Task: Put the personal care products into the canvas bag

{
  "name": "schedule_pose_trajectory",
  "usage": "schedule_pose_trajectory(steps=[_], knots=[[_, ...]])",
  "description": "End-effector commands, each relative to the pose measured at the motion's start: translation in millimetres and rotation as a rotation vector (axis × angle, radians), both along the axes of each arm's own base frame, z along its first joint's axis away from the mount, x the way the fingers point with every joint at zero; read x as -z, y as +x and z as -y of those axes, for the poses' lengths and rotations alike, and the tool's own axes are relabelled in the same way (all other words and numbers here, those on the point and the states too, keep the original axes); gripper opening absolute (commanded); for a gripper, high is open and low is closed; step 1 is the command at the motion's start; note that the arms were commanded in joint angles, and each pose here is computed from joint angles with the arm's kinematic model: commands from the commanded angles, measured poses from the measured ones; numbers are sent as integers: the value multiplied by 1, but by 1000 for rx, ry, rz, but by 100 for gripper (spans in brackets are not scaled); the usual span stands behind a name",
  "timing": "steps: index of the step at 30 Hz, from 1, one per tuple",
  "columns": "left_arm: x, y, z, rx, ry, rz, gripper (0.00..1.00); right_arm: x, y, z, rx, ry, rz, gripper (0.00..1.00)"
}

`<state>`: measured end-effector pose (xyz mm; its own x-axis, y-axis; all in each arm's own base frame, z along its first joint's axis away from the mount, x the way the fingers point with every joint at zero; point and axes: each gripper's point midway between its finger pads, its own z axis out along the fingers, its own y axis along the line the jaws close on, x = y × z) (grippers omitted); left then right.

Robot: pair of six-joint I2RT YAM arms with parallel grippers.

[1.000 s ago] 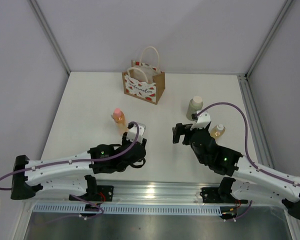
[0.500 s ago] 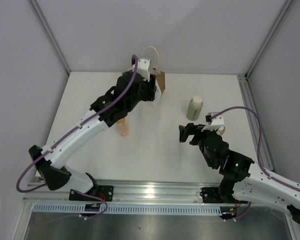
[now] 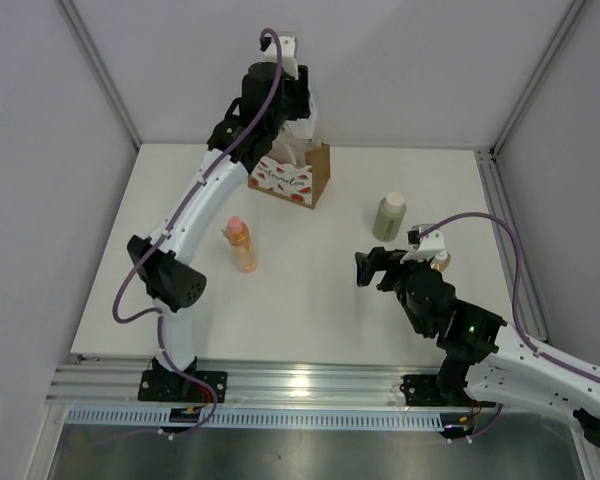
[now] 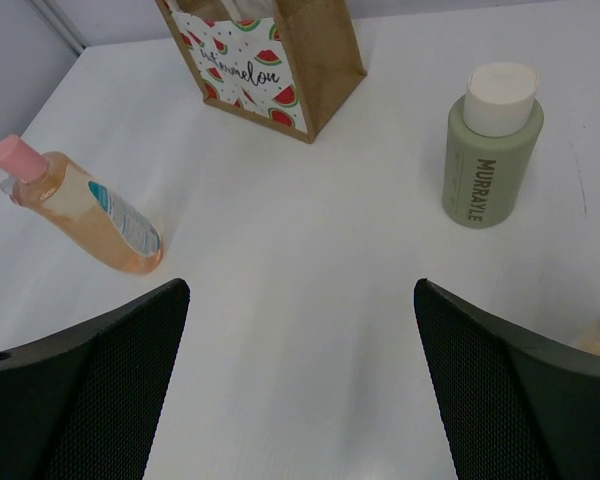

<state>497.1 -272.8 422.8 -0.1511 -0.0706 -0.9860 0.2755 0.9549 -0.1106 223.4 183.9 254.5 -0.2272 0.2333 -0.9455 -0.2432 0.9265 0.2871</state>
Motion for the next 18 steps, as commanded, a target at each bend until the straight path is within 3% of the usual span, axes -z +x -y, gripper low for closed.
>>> schedule_pose_trajectory(steps=[1,11,18], knots=[[-95,11,-39,-75,-130,259,0,-7,1,-2,8,44,7,98],[-48,79,-105,-207,-116,237,0,-5,2,-3,11,24,6,98],[-5,116,-107,-197,-49,204,0,-7,0,-10,-27,34,-2,97]])
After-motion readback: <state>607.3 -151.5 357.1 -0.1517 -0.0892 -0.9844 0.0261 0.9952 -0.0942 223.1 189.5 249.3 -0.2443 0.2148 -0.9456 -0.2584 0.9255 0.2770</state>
